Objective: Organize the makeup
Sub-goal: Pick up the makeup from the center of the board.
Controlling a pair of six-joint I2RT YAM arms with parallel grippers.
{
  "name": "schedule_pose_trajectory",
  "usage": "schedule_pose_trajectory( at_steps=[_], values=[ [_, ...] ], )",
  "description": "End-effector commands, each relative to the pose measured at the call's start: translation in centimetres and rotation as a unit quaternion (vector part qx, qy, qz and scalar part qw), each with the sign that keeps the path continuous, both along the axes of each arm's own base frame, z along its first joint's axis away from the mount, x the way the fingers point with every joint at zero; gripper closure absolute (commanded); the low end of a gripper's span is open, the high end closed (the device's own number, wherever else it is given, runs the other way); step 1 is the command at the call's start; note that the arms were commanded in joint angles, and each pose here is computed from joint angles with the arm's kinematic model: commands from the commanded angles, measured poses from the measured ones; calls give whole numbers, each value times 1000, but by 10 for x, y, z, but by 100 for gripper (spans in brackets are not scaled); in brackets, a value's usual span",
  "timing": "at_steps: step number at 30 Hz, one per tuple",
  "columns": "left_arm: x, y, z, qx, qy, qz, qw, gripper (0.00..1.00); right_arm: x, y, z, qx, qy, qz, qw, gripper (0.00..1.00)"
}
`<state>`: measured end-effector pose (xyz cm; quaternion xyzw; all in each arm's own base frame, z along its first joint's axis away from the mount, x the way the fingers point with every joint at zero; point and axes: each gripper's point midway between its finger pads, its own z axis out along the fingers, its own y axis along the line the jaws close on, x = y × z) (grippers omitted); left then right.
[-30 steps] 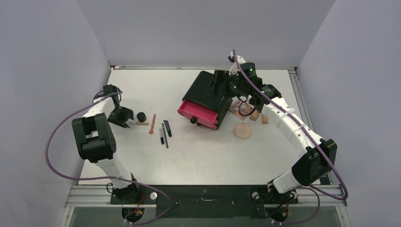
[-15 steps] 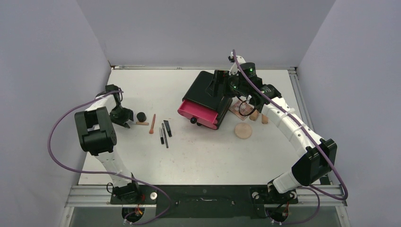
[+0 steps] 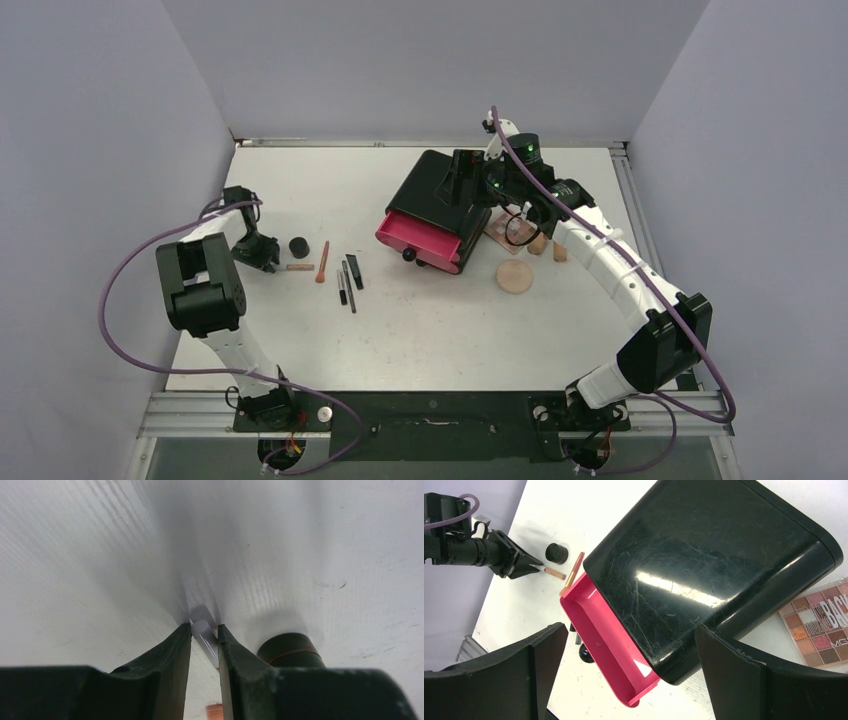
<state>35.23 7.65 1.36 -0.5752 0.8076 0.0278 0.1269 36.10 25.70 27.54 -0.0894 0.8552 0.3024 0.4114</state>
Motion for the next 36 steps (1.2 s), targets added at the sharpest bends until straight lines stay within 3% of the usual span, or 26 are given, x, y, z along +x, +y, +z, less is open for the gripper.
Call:
schedule_pose_trajectory(
  at_steps=[1, 18, 33, 36],
  values=[
    [-20, 7, -1, 26, 5, -2, 1000, 78, -4, -1, 11, 5, -17, -3, 1000, 2],
    [-89, -4, 15, 57, -37, -20, 997, 84, -18, 15, 26, 39, -25, 31, 998, 2],
    [-83, -13, 75, 62, -130, -58, 988, 84, -49, 69, 31, 27, -44, 131, 990, 4],
    [-76, -22, 83, 46, -159, -84, 983, 90, -55, 76, 30, 26, -46, 149, 987, 4]
  ],
)
